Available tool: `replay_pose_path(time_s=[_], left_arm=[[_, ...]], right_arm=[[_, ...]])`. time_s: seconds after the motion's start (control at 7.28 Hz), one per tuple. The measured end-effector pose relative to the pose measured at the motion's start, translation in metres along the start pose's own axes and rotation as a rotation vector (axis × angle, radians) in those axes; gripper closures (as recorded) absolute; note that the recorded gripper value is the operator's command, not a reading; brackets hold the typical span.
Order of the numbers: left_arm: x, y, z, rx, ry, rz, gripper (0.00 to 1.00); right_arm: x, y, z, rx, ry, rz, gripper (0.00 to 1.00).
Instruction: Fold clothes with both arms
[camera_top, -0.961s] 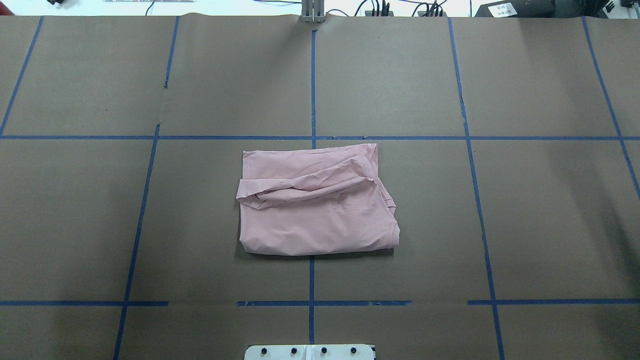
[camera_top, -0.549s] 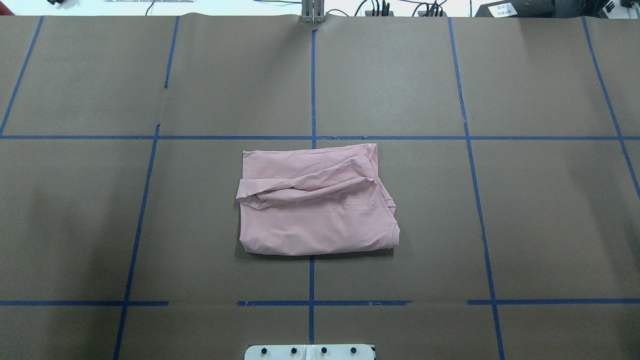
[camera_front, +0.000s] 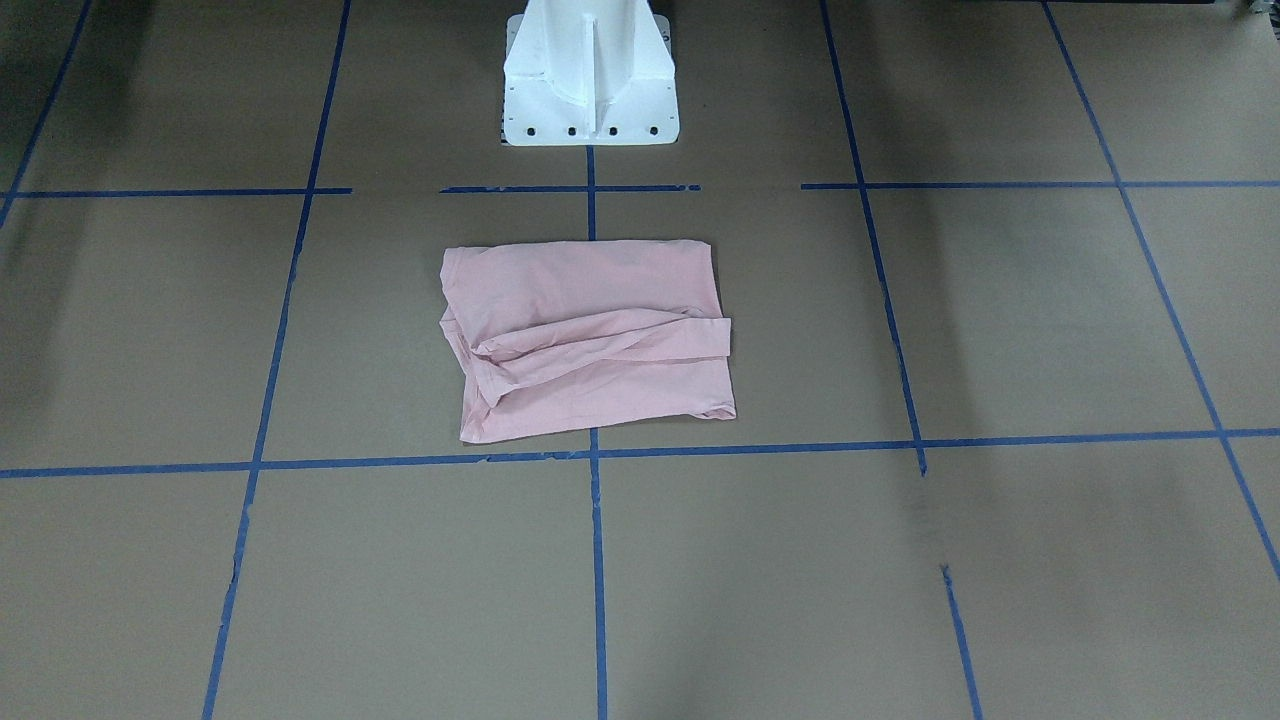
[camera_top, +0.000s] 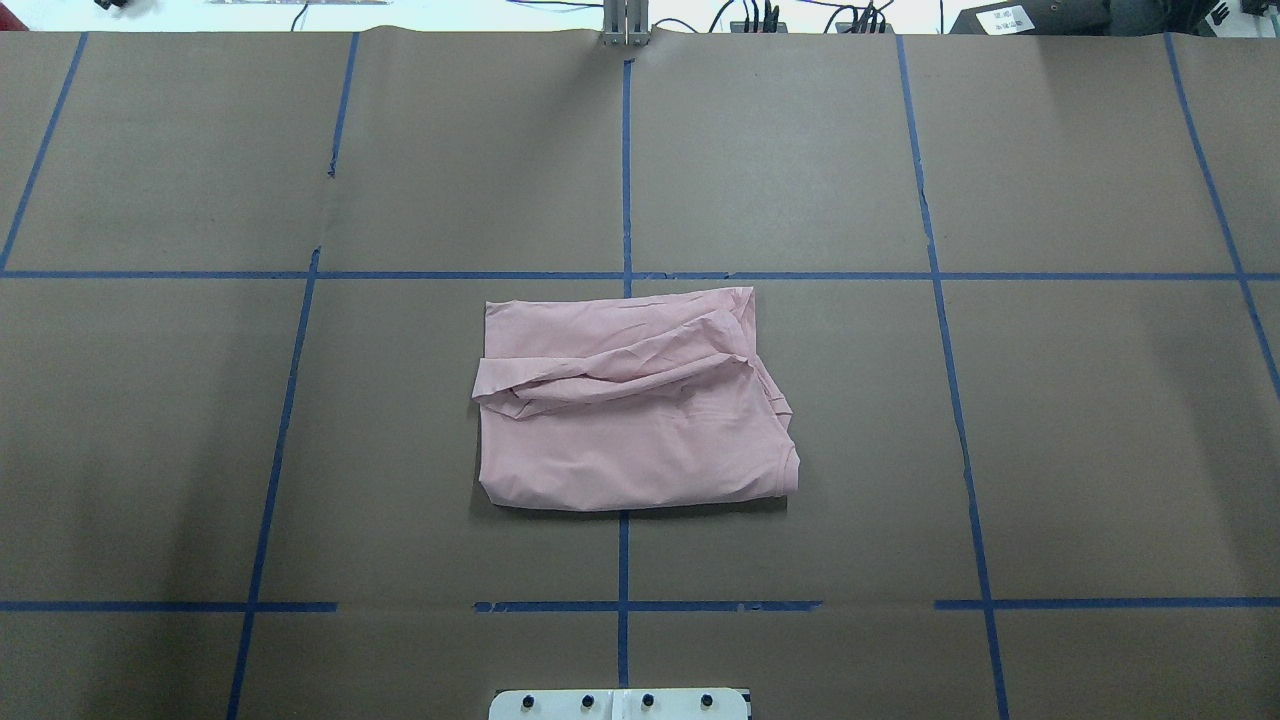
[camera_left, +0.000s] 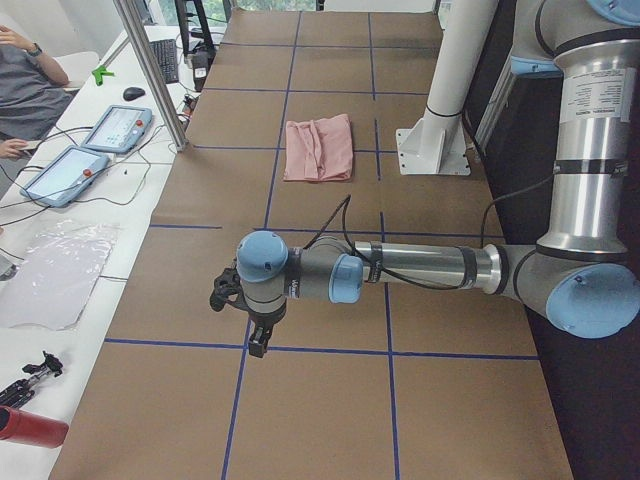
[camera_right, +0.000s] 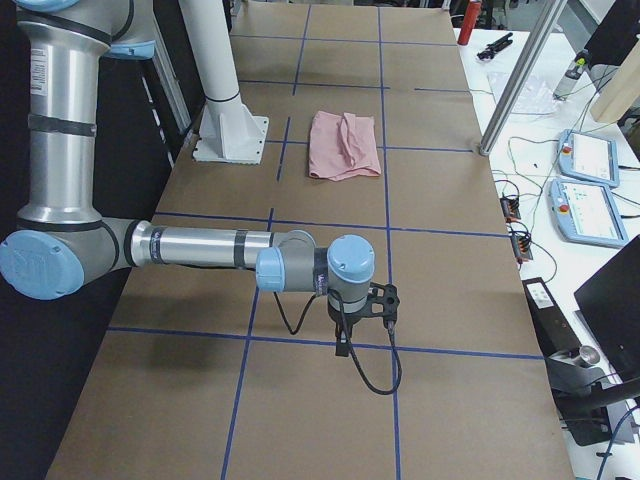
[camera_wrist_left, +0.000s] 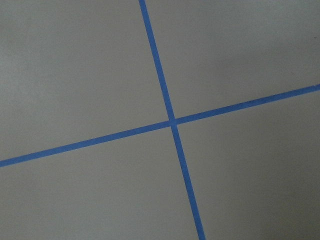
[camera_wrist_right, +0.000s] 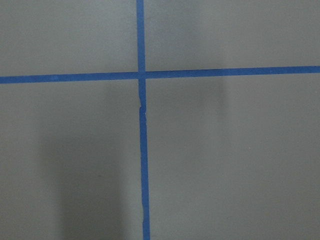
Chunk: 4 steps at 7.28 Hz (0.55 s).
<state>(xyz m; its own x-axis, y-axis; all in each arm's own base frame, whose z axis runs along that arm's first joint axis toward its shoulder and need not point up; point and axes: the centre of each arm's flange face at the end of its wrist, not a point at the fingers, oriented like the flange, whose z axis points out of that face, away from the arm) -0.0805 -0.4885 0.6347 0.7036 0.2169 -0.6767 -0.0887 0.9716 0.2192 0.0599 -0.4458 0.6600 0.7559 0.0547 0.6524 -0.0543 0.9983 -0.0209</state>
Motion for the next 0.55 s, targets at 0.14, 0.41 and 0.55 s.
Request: replay_pose_path(time_s=[0.14,0.41,0.55], left_arm=[[-0.0042,0.004,-0.0006,-0.006,-0.001,-0.011,0.0],[-0.01,0.0087,0.0018,-0.014,-0.002,-0.027,0.0],[-0.0103,0.013,0.0031,-0.016,-0.002,-0.03,0.0]], right_arm=[[0.004,0.0023,0.0013,0.0,0.023,0.005,0.0],[0.007,0.0053,0.0035,-0.003,0.031,0.013,0.0],[0.0086,0.0073,0.0053,-0.007,0.032,0.016,0.0]])
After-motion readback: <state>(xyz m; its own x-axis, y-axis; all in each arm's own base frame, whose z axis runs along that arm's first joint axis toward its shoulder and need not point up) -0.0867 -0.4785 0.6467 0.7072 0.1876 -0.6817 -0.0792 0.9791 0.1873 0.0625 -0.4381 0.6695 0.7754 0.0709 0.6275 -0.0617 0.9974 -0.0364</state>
